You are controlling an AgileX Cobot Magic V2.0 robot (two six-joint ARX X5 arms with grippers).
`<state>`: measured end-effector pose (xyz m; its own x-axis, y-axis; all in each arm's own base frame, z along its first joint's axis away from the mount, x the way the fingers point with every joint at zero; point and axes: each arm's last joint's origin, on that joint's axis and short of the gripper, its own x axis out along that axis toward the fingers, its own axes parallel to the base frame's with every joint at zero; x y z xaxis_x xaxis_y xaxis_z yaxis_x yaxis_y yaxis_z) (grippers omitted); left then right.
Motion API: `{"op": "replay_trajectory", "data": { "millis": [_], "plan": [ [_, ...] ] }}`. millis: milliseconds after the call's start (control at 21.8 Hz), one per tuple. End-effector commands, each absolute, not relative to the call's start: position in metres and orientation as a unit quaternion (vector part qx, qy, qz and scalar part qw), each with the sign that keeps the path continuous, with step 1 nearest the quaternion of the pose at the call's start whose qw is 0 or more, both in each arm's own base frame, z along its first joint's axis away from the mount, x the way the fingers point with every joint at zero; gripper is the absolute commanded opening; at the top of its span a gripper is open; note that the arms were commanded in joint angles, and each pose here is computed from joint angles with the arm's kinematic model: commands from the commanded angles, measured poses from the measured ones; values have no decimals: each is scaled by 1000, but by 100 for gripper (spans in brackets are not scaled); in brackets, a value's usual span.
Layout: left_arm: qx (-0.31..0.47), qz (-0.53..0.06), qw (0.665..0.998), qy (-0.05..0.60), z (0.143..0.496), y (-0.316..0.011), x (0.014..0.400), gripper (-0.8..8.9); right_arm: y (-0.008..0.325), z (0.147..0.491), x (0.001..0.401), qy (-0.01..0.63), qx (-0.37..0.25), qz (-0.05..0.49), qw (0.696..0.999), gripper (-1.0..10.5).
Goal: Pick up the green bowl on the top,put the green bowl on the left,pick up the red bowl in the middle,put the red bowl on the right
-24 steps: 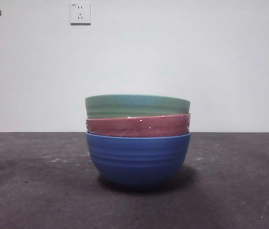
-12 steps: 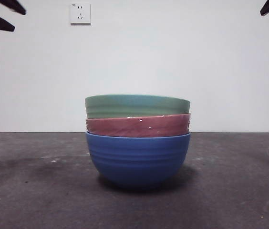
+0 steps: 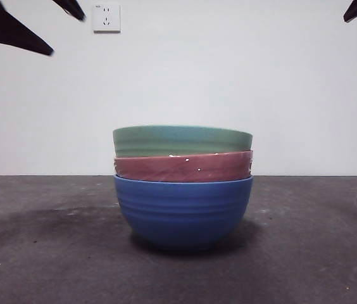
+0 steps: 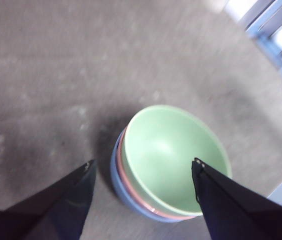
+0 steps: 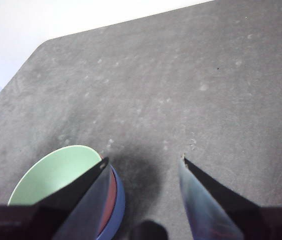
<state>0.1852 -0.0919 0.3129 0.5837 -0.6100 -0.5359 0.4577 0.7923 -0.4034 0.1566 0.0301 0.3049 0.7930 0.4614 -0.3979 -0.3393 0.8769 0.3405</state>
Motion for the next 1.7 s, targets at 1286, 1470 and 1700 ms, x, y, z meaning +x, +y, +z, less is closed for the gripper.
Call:
{"op": "replay_trajectory", "data": {
  "millis": [1286,1470,1700],
  "plan": [
    [118,-248,809,519,258,-200,240,-9,30,302,155,260,128,212,933,221],
    [116,-249,810,518,258,-200,241,-9,30,302,155,260,128,212,933,221],
    [107,-251,819,504,268,-202,244,-9,30,302,155,260,128,212,933,221]
  ]
}}
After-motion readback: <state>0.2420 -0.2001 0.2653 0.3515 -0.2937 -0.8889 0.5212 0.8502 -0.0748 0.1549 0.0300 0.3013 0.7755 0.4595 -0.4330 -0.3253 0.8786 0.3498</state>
